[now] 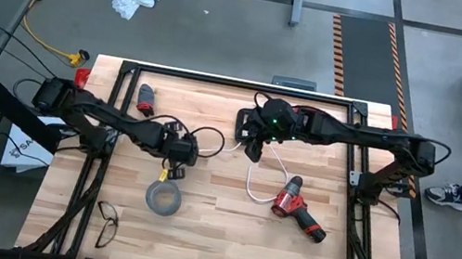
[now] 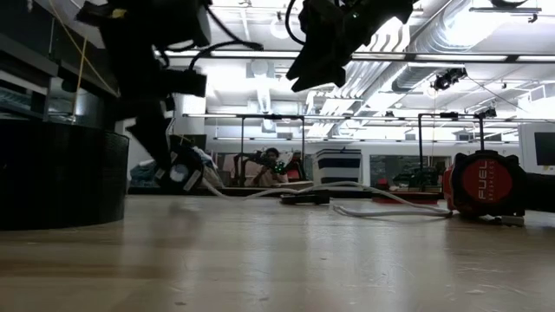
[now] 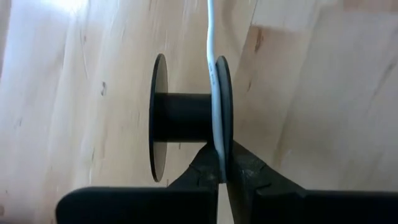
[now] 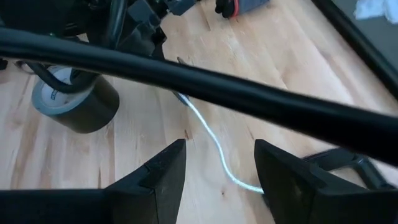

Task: Coil cords
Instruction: Coil the white wire

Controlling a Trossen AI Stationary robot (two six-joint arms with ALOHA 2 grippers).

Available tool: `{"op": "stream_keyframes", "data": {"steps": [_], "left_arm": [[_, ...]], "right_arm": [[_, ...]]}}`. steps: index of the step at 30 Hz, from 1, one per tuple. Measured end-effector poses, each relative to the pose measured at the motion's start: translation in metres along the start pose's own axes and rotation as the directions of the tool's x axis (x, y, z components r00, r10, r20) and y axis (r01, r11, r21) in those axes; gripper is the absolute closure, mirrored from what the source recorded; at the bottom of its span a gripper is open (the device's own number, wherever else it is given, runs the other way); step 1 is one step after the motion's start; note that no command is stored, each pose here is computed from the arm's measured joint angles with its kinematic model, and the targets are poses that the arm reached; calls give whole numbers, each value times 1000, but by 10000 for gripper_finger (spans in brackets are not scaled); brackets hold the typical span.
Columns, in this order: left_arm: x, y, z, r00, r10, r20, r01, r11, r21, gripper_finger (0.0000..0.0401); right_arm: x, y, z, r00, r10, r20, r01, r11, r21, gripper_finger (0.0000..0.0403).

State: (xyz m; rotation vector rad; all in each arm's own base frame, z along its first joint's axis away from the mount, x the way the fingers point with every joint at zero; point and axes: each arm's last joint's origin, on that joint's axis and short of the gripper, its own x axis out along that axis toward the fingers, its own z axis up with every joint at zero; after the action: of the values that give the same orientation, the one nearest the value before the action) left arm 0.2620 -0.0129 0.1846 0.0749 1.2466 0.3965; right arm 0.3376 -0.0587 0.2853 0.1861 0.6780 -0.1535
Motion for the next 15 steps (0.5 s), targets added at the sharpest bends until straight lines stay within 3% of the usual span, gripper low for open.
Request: {"op": "stream_keyframes", "data": {"steps": [5, 9, 12, 15], "left_arm": [[-30, 8, 13, 999, -47, -7, 47, 999, 28, 399], [-77, 22, 14, 995, -95, 6, 94, 993, 75, 399], [-119, 38, 11, 986, -131, 105, 127, 991, 43, 400], [-160, 54, 7, 936, -208, 282, 228, 973, -37, 400]], "right_arm": [[-30, 4, 16, 998, 7, 60, -4, 999, -44, 218], [-61, 6, 18, 1000, 1, 3, -1, 999, -48, 218], [-82, 9, 13, 999, 7, -44, -9, 999, -43, 218], [-91, 18, 10, 998, 29, -48, -31, 998, -48, 219]]}}
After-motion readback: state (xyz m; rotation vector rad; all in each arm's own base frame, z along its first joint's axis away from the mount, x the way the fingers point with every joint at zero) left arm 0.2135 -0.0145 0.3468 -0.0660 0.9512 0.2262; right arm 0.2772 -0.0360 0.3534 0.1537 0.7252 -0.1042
